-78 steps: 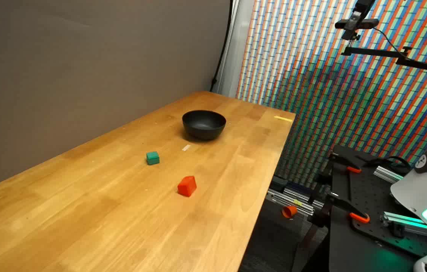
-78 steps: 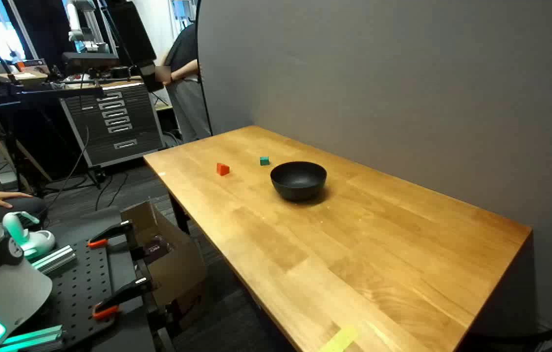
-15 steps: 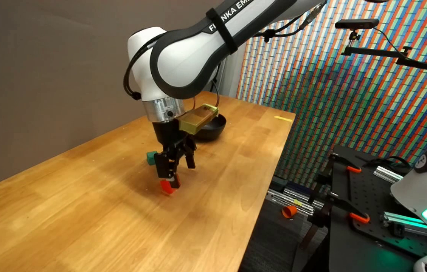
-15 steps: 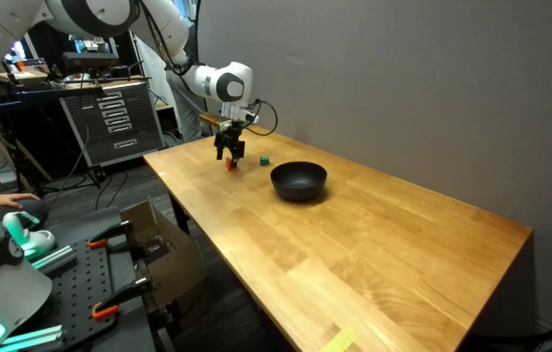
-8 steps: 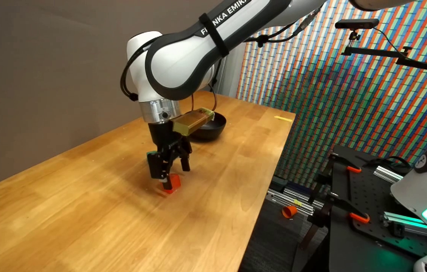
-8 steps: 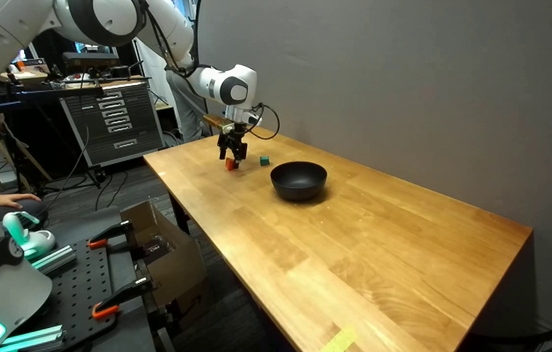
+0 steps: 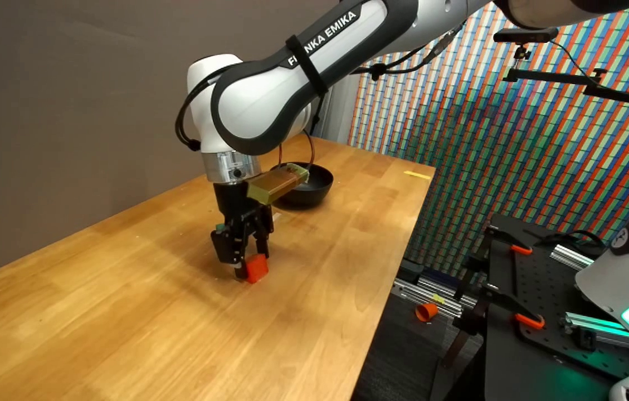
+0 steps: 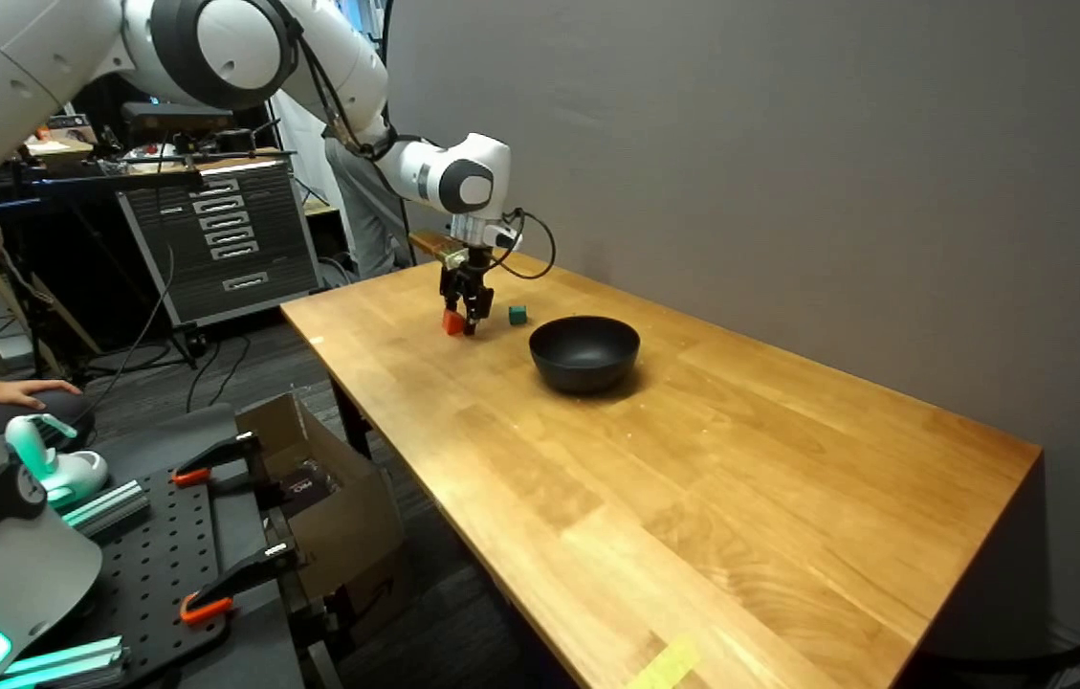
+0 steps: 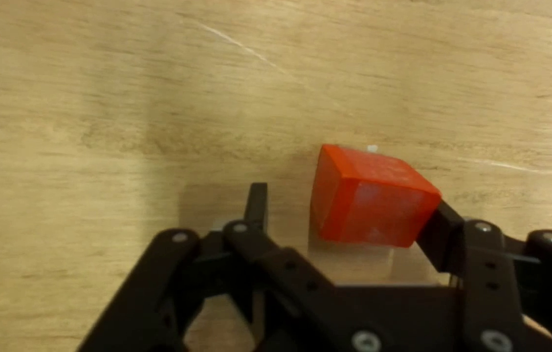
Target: Put the orange and green block in the bowl
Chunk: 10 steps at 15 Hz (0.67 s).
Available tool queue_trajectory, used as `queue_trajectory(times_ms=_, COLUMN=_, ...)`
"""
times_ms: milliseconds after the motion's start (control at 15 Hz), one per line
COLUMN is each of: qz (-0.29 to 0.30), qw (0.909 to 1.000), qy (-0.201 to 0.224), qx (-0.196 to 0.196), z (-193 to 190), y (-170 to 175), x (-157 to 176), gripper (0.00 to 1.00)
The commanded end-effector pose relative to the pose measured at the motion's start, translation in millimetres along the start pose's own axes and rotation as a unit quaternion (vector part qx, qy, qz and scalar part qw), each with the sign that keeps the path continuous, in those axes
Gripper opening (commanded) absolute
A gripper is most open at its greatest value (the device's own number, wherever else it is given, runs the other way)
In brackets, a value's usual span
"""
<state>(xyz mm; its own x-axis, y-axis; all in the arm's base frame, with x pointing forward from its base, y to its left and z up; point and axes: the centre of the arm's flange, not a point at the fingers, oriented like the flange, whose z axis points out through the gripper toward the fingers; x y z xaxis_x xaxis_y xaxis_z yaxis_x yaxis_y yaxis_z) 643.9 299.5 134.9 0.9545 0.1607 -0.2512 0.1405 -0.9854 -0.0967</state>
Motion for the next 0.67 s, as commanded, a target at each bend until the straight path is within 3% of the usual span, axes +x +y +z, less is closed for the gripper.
queue_trajectory(times_ms=0, qz=0.016, qw=0.9998, qy=-0.003, qx=-0.008, z=-5, y=10, x=4, gripper=0.42)
queue_trajectory(times_ms=133, qz=0.031, qw=0.9992, qy=-0.018, qx=-0.015, z=-6, y=29, x=-4, gripper=0.27)
queue_trajectory(times_ms=200, qz=0.040, qw=0.9989, qy=-0.016, qx=-0.021, z=-15, y=37, x=-8, gripper=0.24)
queue_trajectory(times_ms=400, qz=0.068, qw=0.9955, qy=0.000, qx=-0.066, z=-36, y=74, x=-13, gripper=0.21)
queue_trajectory(times_ms=600, qz=0.094, qw=0.9847, qy=0.038, qx=-0.142, z=-68, y=122, x=-13, gripper=0.21)
